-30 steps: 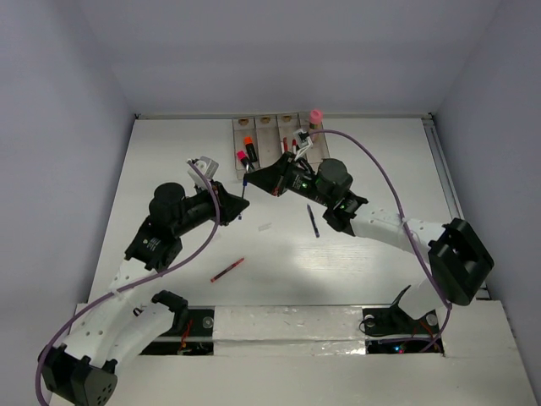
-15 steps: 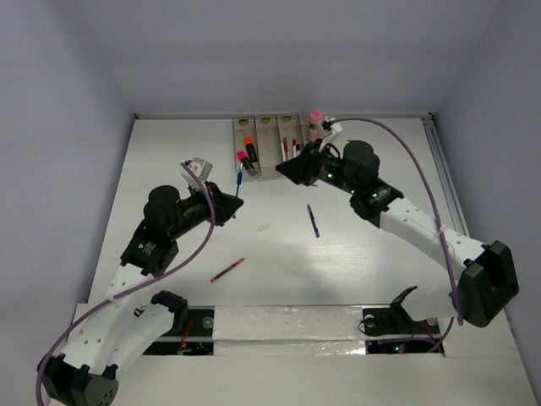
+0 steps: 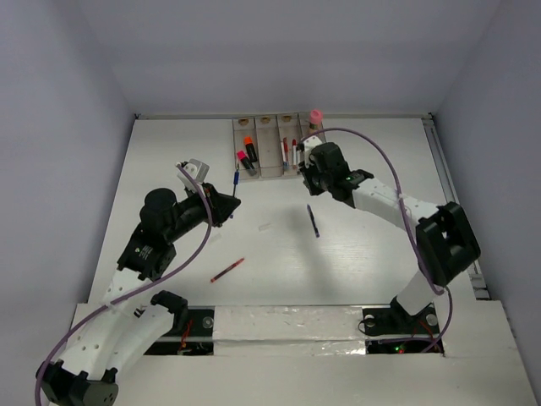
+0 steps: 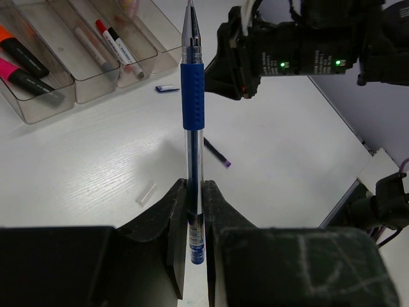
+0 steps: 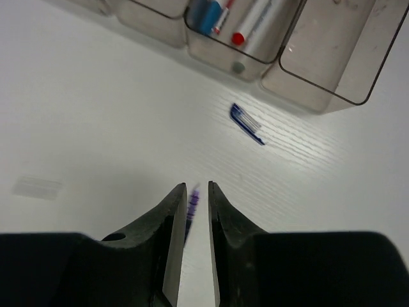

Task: Sort the stationery into containers
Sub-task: Close the pen cap on the pen.

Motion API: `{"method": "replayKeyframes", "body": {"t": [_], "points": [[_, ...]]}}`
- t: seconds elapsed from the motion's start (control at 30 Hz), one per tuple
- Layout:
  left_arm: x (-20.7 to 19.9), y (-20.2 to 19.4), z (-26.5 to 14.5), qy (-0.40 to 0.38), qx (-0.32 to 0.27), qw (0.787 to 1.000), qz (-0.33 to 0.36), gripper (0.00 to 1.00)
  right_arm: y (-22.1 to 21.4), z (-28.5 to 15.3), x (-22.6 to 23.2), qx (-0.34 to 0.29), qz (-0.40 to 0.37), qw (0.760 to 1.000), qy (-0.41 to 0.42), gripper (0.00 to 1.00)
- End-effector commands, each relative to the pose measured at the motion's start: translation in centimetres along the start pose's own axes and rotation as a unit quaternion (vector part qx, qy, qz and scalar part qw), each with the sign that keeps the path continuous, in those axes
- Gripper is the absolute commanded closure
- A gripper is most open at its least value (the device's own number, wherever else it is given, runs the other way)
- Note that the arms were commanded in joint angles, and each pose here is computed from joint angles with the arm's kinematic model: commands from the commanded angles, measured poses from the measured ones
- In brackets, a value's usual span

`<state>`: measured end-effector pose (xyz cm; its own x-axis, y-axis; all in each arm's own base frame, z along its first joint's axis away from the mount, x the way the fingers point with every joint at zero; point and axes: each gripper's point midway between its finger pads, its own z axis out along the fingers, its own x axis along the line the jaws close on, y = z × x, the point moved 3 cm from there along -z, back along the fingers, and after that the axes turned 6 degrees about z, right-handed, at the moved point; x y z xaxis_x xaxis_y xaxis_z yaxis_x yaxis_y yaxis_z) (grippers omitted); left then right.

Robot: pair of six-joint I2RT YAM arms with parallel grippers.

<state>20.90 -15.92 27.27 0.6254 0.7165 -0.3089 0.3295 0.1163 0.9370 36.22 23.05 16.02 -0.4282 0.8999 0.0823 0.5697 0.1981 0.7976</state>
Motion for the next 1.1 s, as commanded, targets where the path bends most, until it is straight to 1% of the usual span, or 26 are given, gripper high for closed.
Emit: {"method": "replayKeyframes", "body": {"t": [0.0,0.1,0.13,0.17,0.23,0.33,0.4,0.5,0.57,0.63,0.8,0.87,1.07], "points": [[-0.1,1.0,-0.4,0.0,-0.022,1.0,0.017,1.0,0.2,1.6,-2.2,0.014,-0.095,0.994,-0.06,0.74],[-0.1,1.0,-0.3,0.001,-0.021,1.0,0.017,1.0,-0.1,3.1,-3.3,0.026,-0.117,0.99,-0.068,0.72],[-0.1,1.0,-0.4,0.0,-0.022,1.0,0.017,1.0,-0.4,4.1,-3.3,0.034,-0.123,0.99,-0.066,0.7],[-0.1,1.0,-0.3,0.0,-0.021,1.0,0.017,1.0,-0.5,4.5,-3.7,0.039,-0.125,0.989,-0.067,0.65],[-0.1,1.0,-0.4,-0.001,-0.021,1.0,0.017,1.0,-1.0,5.6,-4.4,0.054,-0.134,0.987,-0.071,0.62],[0.0,1.0,-0.4,0.002,-0.021,1.0,0.017,1.0,-0.7,6.6,-5.5,0.063,-0.143,0.985,-0.08,0.59],[0.0,0.9,-0.4,0.003,-0.02,1.0,0.018,1.0,-0.8,7.3,-5.2,0.066,-0.151,0.984,-0.068,0.55],[0.0,0.9,-0.4,0.003,-0.02,1.0,0.018,1.0,-0.6,8.0,-5.8,0.061,-0.146,0.985,-0.06,0.54],[0.0,0.9,-0.3,0.003,-0.019,1.0,0.017,1.0,-0.4,8.3,-5.5,0.056,-0.141,0.988,-0.04,0.54],[0.1,0.8,-0.3,0.004,-0.018,1.0,0.017,1.0,-0.5,8.8,-5.4,0.06,-0.136,0.989,-0.021,0.54],[0.2,0.8,-0.2,0.007,-0.017,1.0,0.017,1.0,-0.8,9.6,-5.5,0.068,-0.135,0.988,-0.012,0.53],[0.2,0.8,-0.2,0.007,-0.016,1.0,0.017,1.0,-1.1,10.1,-4.9,0.073,-0.13,0.989,0.008,0.53],[0.3,0.8,-0.2,0.009,-0.016,1.0,0.017,1.0,-1.6,10.7,-5.4,0.078,-0.116,0.99,0.019,0.53]]}}
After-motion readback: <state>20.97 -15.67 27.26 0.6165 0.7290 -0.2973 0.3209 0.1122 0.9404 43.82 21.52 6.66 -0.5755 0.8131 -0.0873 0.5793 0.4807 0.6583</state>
